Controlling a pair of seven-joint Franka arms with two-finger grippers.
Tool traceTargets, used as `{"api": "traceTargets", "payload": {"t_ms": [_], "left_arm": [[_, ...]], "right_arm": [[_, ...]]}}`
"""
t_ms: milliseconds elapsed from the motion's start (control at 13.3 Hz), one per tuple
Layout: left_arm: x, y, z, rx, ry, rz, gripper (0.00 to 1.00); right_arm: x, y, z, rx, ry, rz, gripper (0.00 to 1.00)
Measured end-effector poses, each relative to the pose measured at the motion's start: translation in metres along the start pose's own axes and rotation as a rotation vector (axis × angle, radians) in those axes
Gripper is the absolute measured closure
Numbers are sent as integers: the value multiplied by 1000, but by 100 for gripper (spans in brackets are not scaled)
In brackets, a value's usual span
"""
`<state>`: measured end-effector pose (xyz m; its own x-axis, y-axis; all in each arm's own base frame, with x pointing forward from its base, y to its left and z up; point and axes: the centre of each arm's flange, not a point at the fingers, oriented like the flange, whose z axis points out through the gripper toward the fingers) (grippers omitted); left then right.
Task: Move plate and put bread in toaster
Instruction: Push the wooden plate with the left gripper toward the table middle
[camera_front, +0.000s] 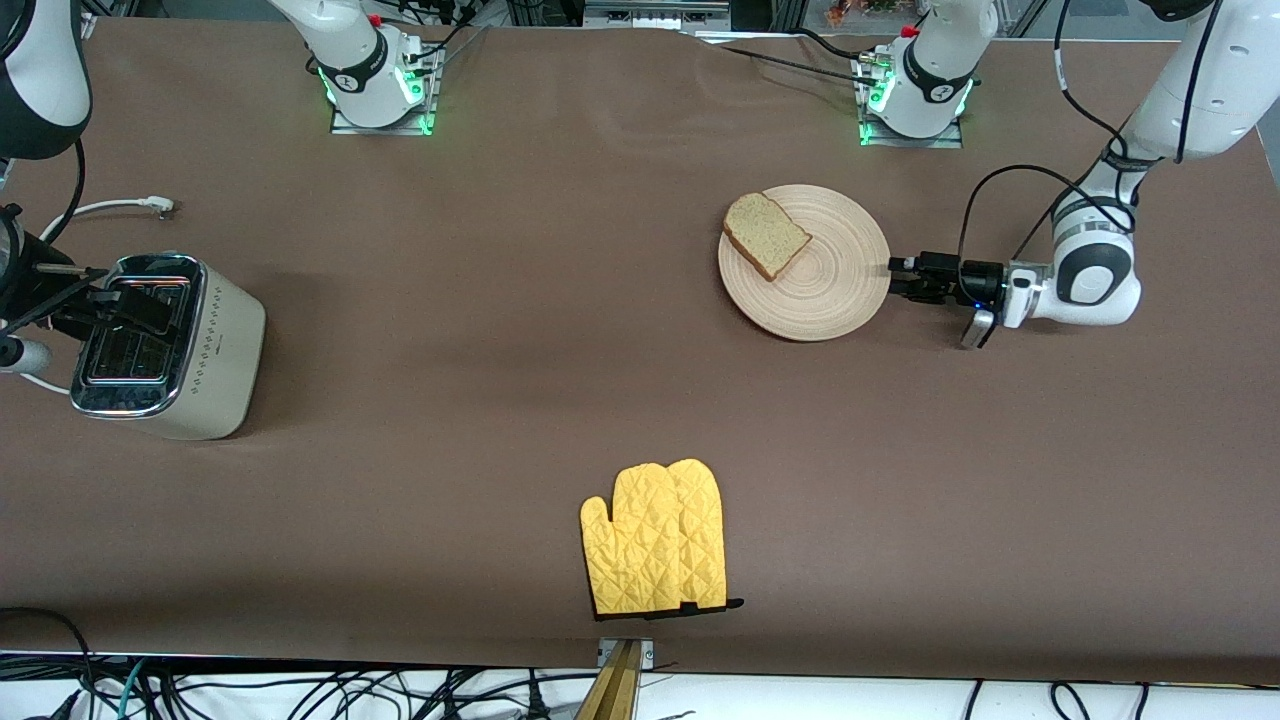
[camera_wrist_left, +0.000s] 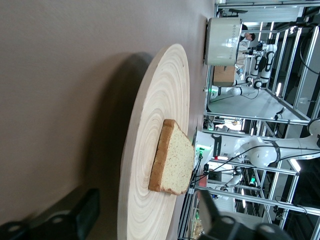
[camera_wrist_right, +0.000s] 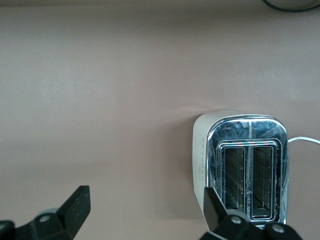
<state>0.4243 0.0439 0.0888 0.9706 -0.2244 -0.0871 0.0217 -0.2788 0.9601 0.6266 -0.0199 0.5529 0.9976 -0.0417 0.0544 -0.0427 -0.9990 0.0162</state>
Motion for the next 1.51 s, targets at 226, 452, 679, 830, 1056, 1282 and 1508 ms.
{"api": "traceTargets", "payload": {"t_ms": [226, 452, 679, 830, 1056, 1282, 1508], "left_arm": [[2, -3, 13, 44, -16, 7, 56], [6, -1, 18, 72, -26, 17, 80], [6, -2, 17, 74, -24, 17, 84], [6, -2, 17, 76, -23, 19, 87], [11, -2, 6, 91, -2, 30, 91], [17, 0, -6, 93, 18, 42, 91], [34, 25, -24, 52, 21, 62, 91]], "right_arm": [[0, 0, 0, 0, 0, 1, 0], [0, 0, 0, 0, 0, 1, 0], [0, 1, 0, 0, 0, 1, 0], [0, 1, 0, 0, 0, 1, 0], [0, 1, 0, 0, 0, 1, 0], [0, 1, 0, 0, 0, 1, 0], [0, 1, 0, 0, 0, 1, 0]]}}
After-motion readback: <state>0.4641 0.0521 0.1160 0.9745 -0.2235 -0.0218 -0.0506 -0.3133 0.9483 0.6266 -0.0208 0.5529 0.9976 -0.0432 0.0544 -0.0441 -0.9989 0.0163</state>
